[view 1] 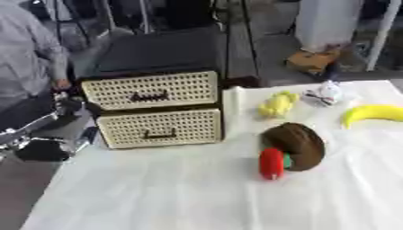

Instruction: Pick up objects from table and place into drawer.

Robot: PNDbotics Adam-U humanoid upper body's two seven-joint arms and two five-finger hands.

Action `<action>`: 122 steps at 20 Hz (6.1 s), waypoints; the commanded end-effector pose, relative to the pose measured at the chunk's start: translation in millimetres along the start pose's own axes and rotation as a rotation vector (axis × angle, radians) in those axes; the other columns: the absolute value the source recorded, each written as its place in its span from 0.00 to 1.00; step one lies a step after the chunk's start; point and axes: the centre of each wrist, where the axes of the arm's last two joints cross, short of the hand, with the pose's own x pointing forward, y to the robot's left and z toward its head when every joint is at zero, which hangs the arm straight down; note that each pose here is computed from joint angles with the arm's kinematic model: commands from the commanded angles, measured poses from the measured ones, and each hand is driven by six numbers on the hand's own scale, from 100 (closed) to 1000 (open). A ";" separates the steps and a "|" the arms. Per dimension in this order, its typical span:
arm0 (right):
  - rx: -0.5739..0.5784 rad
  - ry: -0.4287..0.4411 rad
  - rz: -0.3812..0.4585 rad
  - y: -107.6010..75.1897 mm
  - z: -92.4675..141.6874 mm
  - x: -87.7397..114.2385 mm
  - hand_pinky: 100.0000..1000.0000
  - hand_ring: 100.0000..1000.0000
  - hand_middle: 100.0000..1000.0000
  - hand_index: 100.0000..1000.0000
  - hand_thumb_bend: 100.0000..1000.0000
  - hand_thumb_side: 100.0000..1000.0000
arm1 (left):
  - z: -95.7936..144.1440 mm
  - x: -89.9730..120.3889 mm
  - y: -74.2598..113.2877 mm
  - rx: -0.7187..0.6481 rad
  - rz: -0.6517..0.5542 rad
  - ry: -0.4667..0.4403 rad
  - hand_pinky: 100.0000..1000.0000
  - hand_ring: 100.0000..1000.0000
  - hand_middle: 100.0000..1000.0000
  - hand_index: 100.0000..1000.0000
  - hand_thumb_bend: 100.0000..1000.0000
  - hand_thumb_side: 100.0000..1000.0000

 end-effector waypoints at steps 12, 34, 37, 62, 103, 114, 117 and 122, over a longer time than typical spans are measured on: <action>0.019 -0.041 -0.045 10.8 -15.7 7.3 0.52 0.70 0.57 0.71 0.00 0.83 | -17.9 -4.4 28.4 -0.033 0.203 -0.032 0.00 0.00 0.00 0.78 0.01 0.67; 0.000 -0.031 -0.032 11.1 -16.8 7.5 0.53 0.70 0.56 0.71 0.00 0.82 | -9.6 1.8 44.8 -0.138 0.364 -0.050 0.00 0.00 0.00 0.76 0.00 0.65; -0.002 -0.032 -0.036 11.6 -16.8 7.4 0.53 0.70 0.56 0.71 0.00 0.82 | -16.5 7.0 46.2 -0.103 0.268 -0.016 0.00 0.00 0.00 0.84 0.00 0.61; -0.009 -0.029 -0.038 11.2 -14.6 6.6 0.53 0.70 0.56 0.71 0.00 0.82 | -57.7 27.1 17.6 0.098 -0.068 0.128 0.00 0.00 0.00 0.76 0.00 0.61; -0.002 -0.056 -0.050 13.1 -19.1 7.8 0.53 0.71 0.56 0.71 0.00 0.83 | -73.7 -1.7 -42.6 -0.098 -0.128 0.274 0.00 0.00 0.00 0.85 0.00 0.61; 0.000 -0.049 -0.054 13.2 -17.9 7.3 0.54 0.71 0.56 0.71 0.00 0.83 | -72.9 -7.8 -46.9 -0.106 -0.149 0.318 0.00 0.00 0.00 0.87 0.00 0.60; -0.001 -0.049 -0.057 13.3 -18.1 7.3 0.54 0.71 0.56 0.71 0.00 0.83 | -74.2 -8.1 -47.7 -0.112 -0.139 0.324 0.00 0.00 0.00 0.86 0.00 0.60; -0.002 -0.045 -0.062 13.9 -17.8 7.2 0.54 0.71 0.56 0.71 0.00 0.82 | -75.3 -10.4 -50.5 -0.129 -0.115 0.335 0.00 0.00 0.00 0.82 0.00 0.60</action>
